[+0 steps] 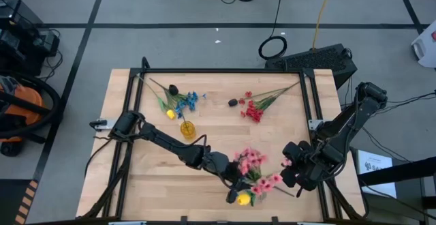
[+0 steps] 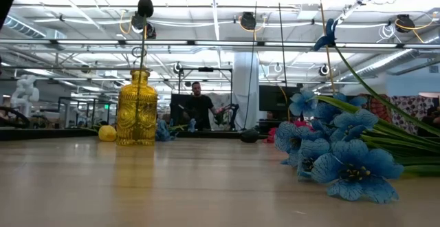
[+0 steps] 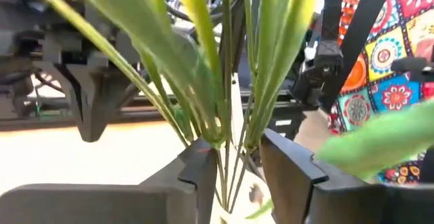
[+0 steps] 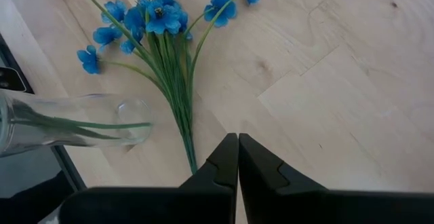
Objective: Sort flowers into vase by color
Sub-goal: Put the pink flowers into the transparent vase, then put the bottom blue flowers into the yellow vase
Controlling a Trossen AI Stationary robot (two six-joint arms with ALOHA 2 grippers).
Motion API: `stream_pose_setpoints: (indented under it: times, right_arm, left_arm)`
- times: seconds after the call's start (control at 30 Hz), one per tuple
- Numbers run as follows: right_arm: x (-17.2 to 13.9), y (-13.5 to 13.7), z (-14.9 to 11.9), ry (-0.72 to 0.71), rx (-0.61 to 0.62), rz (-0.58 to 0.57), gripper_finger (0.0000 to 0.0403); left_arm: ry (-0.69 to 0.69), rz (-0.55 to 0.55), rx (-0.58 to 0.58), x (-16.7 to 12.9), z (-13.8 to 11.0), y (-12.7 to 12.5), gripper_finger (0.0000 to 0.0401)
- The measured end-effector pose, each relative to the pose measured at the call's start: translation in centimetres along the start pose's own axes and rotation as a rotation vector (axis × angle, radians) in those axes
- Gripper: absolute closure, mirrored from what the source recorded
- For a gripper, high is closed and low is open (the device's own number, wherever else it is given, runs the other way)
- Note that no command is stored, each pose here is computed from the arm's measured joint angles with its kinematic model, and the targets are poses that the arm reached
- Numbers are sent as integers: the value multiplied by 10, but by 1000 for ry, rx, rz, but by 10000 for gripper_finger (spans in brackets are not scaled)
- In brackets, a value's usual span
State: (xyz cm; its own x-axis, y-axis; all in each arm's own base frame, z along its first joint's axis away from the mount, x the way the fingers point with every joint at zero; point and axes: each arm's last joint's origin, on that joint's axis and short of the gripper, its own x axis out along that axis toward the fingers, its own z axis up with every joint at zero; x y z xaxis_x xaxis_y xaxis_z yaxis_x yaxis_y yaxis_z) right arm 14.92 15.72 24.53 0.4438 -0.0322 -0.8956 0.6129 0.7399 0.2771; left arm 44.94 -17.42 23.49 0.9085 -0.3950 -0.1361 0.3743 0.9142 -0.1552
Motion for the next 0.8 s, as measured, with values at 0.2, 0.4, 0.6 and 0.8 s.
stream_pose_setpoints:
  times: [0.2, 0.4, 0.6, 0.8]
  right_arm:
    - [0, 0, 0, 0, 0, -1, 399]
    - [0, 0, 0, 0, 15, -2, 399]
    - [0, 0, 0, -3, 35, -3, 399]
    - [0, 0, 2, -57, 66, -4, 399]
  left_arm:
    - [51, -12, -3, 0, -4, 0, 272]
    - [88, -49, -7, -1, -7, -1, 271]
    - [217, -18, -18, -15, 1, 2, 271]
    - [309, 15, -12, -35, 18, 6, 271]
